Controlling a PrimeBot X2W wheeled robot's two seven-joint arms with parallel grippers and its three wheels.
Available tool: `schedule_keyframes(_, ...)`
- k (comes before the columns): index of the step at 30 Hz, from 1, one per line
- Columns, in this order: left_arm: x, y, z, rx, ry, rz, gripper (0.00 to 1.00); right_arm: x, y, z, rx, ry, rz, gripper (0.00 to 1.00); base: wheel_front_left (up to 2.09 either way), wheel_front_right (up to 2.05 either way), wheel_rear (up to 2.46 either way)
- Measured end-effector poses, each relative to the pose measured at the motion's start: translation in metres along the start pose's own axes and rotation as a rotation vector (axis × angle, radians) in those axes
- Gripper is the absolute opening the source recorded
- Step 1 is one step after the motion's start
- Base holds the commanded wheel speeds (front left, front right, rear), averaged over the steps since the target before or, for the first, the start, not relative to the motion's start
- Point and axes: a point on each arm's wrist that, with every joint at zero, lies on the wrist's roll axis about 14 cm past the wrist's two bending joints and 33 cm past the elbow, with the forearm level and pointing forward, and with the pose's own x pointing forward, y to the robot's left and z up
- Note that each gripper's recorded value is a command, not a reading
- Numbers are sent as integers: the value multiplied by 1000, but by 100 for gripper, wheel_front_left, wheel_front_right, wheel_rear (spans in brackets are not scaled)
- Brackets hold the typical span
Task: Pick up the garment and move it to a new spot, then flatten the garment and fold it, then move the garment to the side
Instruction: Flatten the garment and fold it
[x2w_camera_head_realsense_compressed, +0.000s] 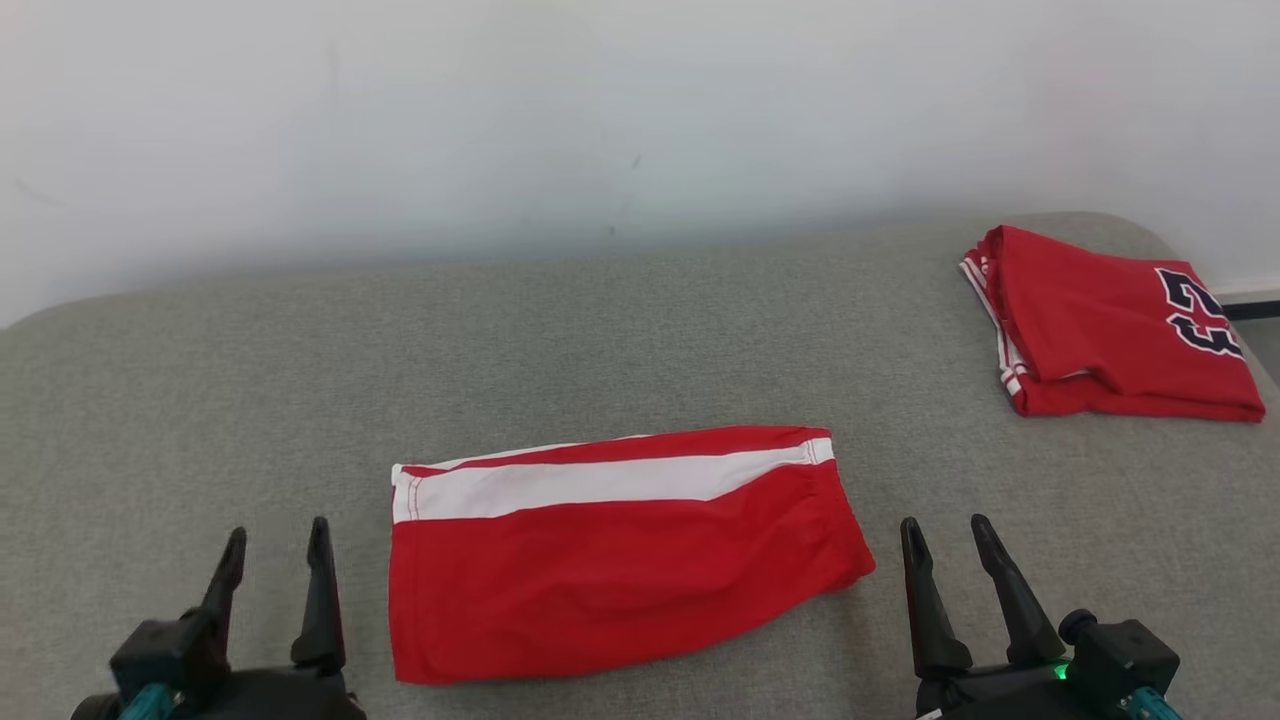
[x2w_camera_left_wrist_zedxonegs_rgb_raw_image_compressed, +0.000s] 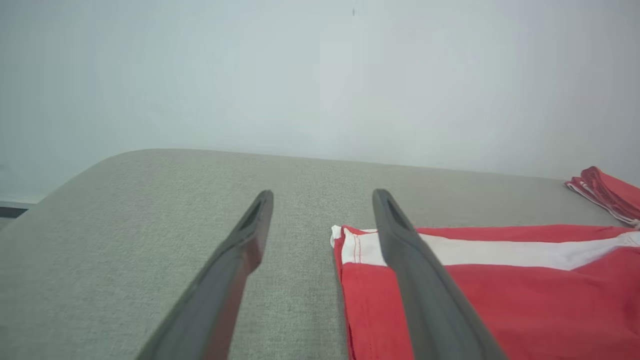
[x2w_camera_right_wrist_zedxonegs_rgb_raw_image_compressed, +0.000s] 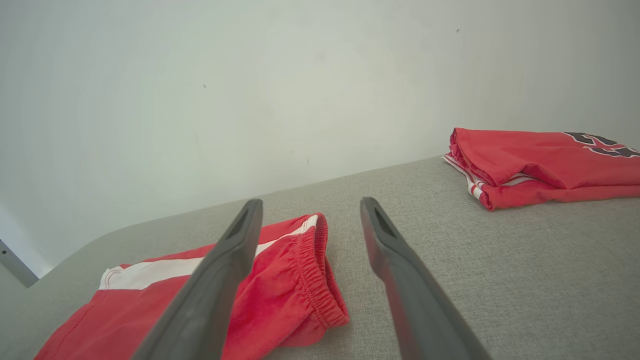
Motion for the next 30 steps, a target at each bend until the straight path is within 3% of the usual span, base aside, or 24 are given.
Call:
schedule_keyframes(12, -45, 19, 14, 141, -76, 45, 100, -3, -2, -4, -1, 13, -5, 100, 0, 0, 0)
schedule_keyframes(21, -68, 32, -1, 129, -40, 112, 100, -4, -9, -20, -26, 67, -14, 100, 0, 0, 0)
schedule_keyframes(30, -71, 35, 1, 127, -50, 129, 100, 35, 0, -28, -83, 110, 51, 100, 0, 0, 0)
